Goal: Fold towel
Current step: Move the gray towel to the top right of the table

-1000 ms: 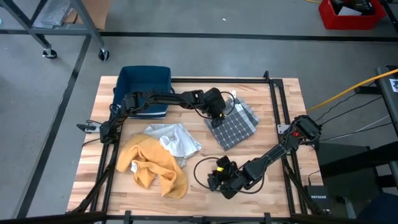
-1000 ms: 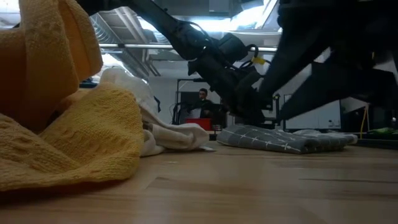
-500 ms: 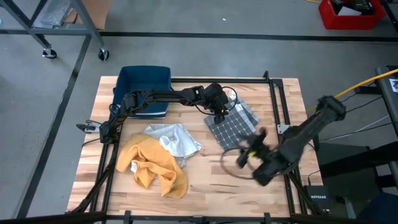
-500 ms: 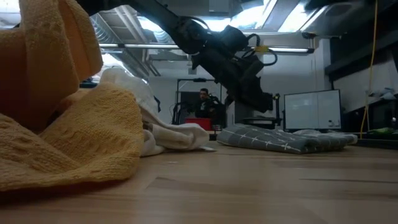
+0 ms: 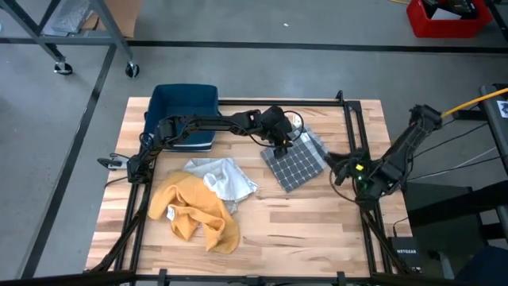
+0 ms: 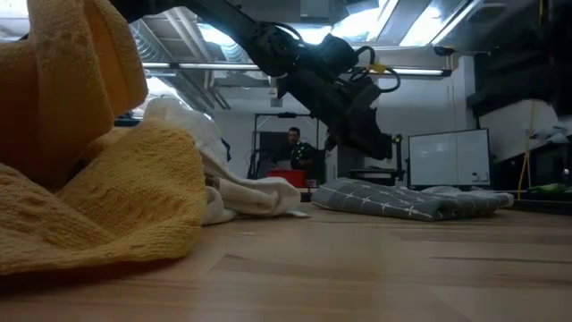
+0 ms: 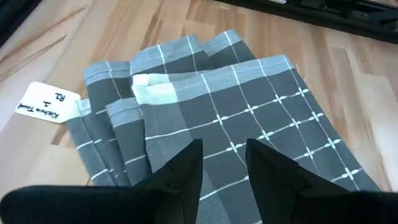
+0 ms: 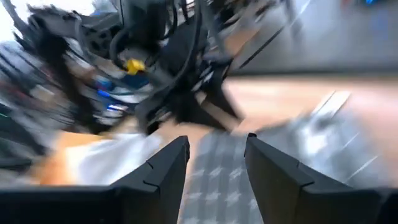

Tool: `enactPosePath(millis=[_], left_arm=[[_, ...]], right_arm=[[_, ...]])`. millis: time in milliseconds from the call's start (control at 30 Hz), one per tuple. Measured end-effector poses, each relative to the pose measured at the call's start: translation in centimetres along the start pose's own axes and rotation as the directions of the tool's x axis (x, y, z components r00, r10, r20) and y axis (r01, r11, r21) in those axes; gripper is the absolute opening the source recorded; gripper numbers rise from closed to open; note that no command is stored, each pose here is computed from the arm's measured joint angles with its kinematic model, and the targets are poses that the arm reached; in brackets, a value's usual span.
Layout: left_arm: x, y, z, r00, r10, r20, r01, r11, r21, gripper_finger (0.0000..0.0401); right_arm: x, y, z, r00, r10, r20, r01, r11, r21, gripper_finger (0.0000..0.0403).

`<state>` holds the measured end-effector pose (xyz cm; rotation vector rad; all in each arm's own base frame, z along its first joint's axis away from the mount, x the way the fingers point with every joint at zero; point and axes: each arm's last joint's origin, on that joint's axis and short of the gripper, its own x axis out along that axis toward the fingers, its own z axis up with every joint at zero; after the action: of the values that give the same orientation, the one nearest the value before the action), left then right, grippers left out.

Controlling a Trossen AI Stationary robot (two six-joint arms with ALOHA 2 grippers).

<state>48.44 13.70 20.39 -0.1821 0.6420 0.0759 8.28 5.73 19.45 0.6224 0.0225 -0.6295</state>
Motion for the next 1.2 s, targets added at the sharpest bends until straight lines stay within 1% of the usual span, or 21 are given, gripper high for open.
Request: enactPosePath(millis=[33, 100, 200, 267, 333, 433, 500, 567, 700, 800, 967, 1200], left_arm=[[0.0, 0.0, 0.0, 1.000, -0.013, 0.002, 0.013, 1.000, 0.000, 0.0113], [0.0, 0.0, 0.1, 0.998, -0.057, 0.014, 0.057, 0.998, 0.003, 0.0114], [-0.1, 0.0, 0.7, 0.987, -0.144, 0.065, 0.143, 0.990, 0.018, 0.0114], [-0.3, 0.2, 1.2, 0.978, -0.174, 0.116, 0.174, 0.985, 0.016, 0.0114], [-0.5, 0.8, 1.6, 0.974, -0.168, 0.152, 0.171, 0.985, -0.006, 0.0113], [-0.8, 2.3, 1.6, 0.976, -0.141, 0.167, 0.151, 0.987, -0.049, 0.0114], [-0.9, 3.5, 1.5, 0.978, -0.121, 0.168, 0.136, 0.988, -0.079, 0.0114], [-0.7, 4.8, 1.0, 0.982, -0.100, 0.160, 0.122, 0.983, -0.135, 0.0114], [0.5, 7.1, -0.7, 0.991, -0.069, 0.119, 0.097, 0.964, -0.248, 0.0114], [1.5, 8.1, -1.8, 0.991, -0.074, 0.111, 0.105, 0.946, -0.306, 0.0114], [2.5, 8.2, -2.4, 0.987, -0.095, 0.131, 0.135, 0.930, -0.341, 0.0114], [2.9, 7.0, -2.3, 0.982, -0.137, 0.128, 0.170, 0.937, -0.306, 0.0114]], right_arm=[[0.0, -0.3, -0.8, 0.999, 0.034, -0.008, -0.034, 0.997, 0.067, 0.0166], [0.1, -0.5, -2.1, 0.995, 0.099, -0.028, -0.095, 0.987, 0.126, 0.0166], [-0.2, 0.6, -2.9, 0.972, 0.215, -0.098, -0.203, 0.972, 0.118, 0.0166], [-0.4, 1.6, -2.7, 0.940, 0.306, -0.150, -0.293, 0.950, 0.104, 0.0166], [-0.7, 2.7, -2.3, 0.894, 0.407, -0.188, -0.394, 0.913, 0.107, 0.0166], [-1.0, 3.5, -1.7, 0.851, 0.491, -0.184, -0.483, 0.871, 0.089, 0.0166], [-1.0, 3.7, -1.5, 0.846, 0.504, -0.176, -0.504, 0.863, 0.046, 0.0166], [-1.0, 3.7, -1.5, 0.845, 0.505, -0.175, -0.510, 0.860, 0.015, 0.0166], [-1.0, 3.7, -1.5, 0.856, 0.490, -0.165, -0.497, 0.868, 0.001, 0.0166], [-0.9, 3.6, -1.5, 0.868, 0.473, -0.152, -0.480, 0.877, -0.007, 0.0166], [-0.9, 3.6, -1.5, 0.871, 0.469, -0.146, -0.474, 0.880, -0.004, 0.0166], [-0.9, 3.6, -1.6, 0.869, 0.471, -0.153, -0.478, 0.879, -0.011, 0.0166]])
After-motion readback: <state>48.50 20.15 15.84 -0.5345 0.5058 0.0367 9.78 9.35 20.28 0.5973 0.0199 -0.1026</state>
